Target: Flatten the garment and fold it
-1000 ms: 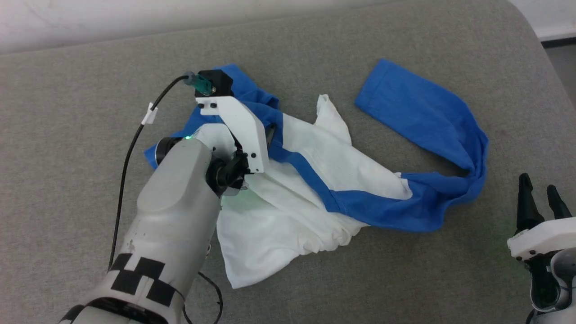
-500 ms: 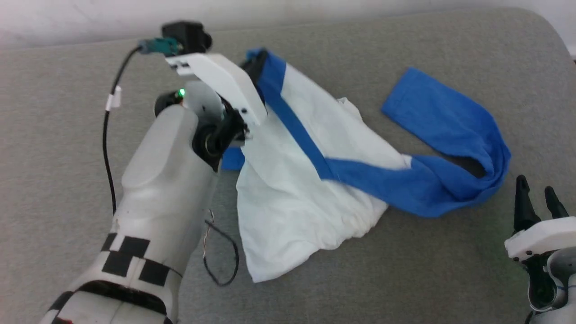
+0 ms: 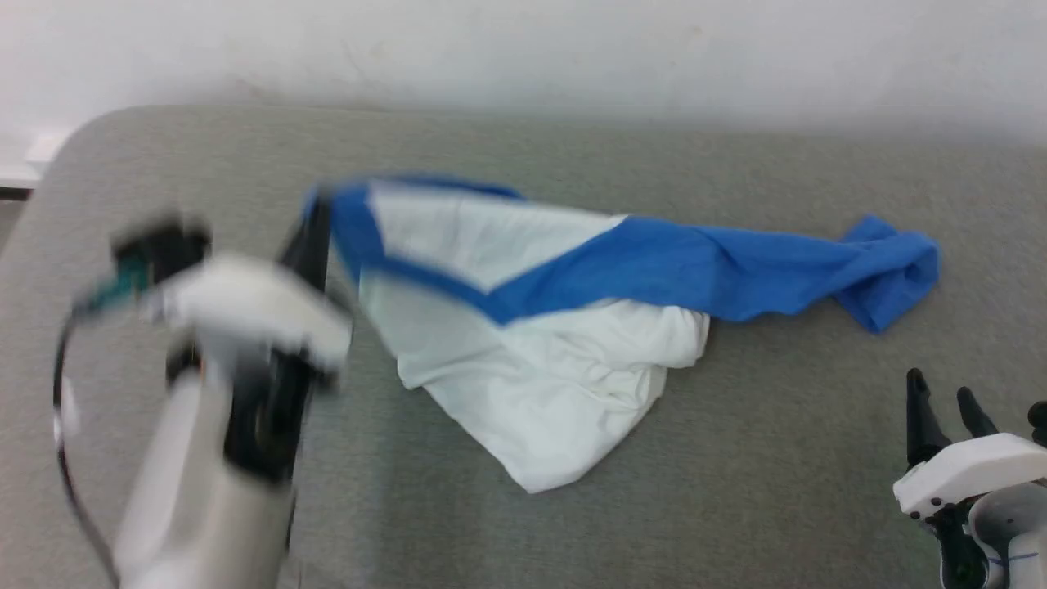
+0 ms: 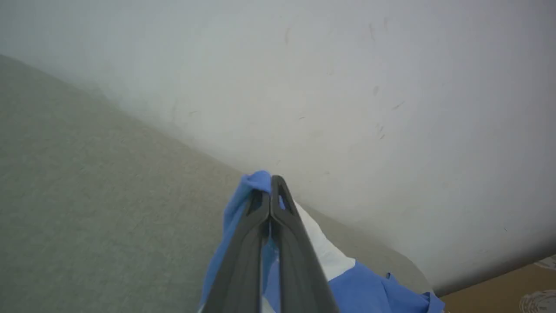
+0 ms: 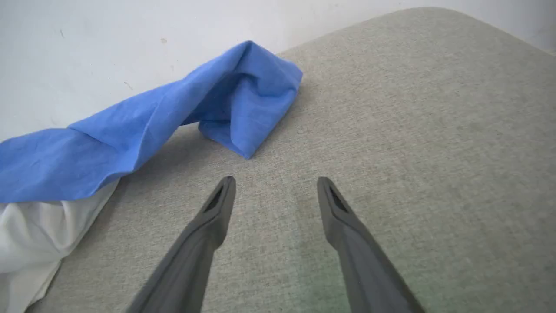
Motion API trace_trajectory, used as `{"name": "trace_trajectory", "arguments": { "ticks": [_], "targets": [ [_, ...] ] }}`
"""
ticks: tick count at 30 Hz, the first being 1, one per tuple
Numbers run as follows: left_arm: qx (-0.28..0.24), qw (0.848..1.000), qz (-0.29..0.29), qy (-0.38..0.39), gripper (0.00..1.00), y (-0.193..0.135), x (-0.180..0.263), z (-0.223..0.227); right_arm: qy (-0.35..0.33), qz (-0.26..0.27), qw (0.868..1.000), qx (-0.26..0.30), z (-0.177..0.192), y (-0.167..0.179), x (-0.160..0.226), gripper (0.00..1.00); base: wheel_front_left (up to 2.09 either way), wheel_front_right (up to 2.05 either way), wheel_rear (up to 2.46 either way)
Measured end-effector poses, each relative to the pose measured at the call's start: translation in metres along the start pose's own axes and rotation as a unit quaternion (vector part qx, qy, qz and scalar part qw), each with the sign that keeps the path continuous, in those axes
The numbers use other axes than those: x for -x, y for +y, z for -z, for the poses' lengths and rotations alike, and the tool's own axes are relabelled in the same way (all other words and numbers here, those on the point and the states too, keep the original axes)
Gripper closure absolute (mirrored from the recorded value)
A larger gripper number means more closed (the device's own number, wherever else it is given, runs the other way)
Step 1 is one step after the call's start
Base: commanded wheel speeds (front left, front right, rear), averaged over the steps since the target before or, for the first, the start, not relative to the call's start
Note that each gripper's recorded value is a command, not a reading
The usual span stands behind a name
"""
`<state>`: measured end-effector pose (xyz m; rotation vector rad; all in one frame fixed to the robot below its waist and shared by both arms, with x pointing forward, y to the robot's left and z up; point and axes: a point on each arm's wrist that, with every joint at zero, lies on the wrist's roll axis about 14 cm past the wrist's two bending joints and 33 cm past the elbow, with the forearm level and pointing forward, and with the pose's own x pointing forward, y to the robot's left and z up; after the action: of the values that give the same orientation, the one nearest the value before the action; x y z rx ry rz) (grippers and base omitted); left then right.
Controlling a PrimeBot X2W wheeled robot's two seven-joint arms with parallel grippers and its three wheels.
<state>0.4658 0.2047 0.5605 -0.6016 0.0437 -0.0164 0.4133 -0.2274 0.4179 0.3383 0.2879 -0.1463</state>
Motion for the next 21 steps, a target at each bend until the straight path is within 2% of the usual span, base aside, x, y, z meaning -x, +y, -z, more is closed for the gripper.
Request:
{"name": "trace_trajectory", "arguments": {
  "ticks": [2,4,8,11,12,13,14,18,21],
  "targets": [
    [0.027,0.997,-0.064,0.032,1.00,0.040,0.041,0.026,0.003,-0.018,1.000,0.001,0.002,0.014,-0.002,0.00,0.00,0.00,0.00],
    [0.045,0.990,-0.116,0.068,1.00,0.066,0.081,0.055,0.007,-0.032,0.999,0.004,0.004,0.025,-0.002,0.00,0.00,0.00,0.00],
    [0.089,0.969,-0.193,0.127,1.00,0.094,0.144,0.100,0.006,-0.053,0.999,0.008,0.003,0.041,-0.004,0.00,0.00,0.00,0.00],
    [0.107,0.957,-0.224,0.152,1.00,0.105,0.168,0.116,0.005,-0.064,0.998,0.011,0.002,0.050,-0.004,0.00,0.00,0.00,0.00],
    [0.114,0.955,-0.227,0.153,0.95,0.106,0.170,0.117,0.005,-0.068,0.998,0.012,0.002,0.053,-0.004,0.00,0.00,0.00,0.00],
    [0.117,0.954,-0.227,0.154,0.60,0.107,0.172,0.116,0.004,-0.070,0.997,0.012,0.001,0.054,-0.003,0.00,0.00,0.00,0.00],
    [0.120,0.955,-0.226,0.153,0.00,0.106,0.172,0.115,0.004,-0.071,0.997,0.013,0.001,0.055,-0.002,0.00,0.00,0.00,0.00],
    [0.137,0.967,-0.198,0.085,0.00,0.099,0.159,0.077,0.004,-0.079,0.997,0.016,0.001,0.060,0.001,0.00,0.00,0.00,0.00],
    [0.110,0.981,-0.159,-0.006,0.00,0.085,0.142,0.024,0.008,-0.089,0.996,0.021,0.002,0.065,0.003,0.00,0.00,0.00,0.00]
  ]
}}
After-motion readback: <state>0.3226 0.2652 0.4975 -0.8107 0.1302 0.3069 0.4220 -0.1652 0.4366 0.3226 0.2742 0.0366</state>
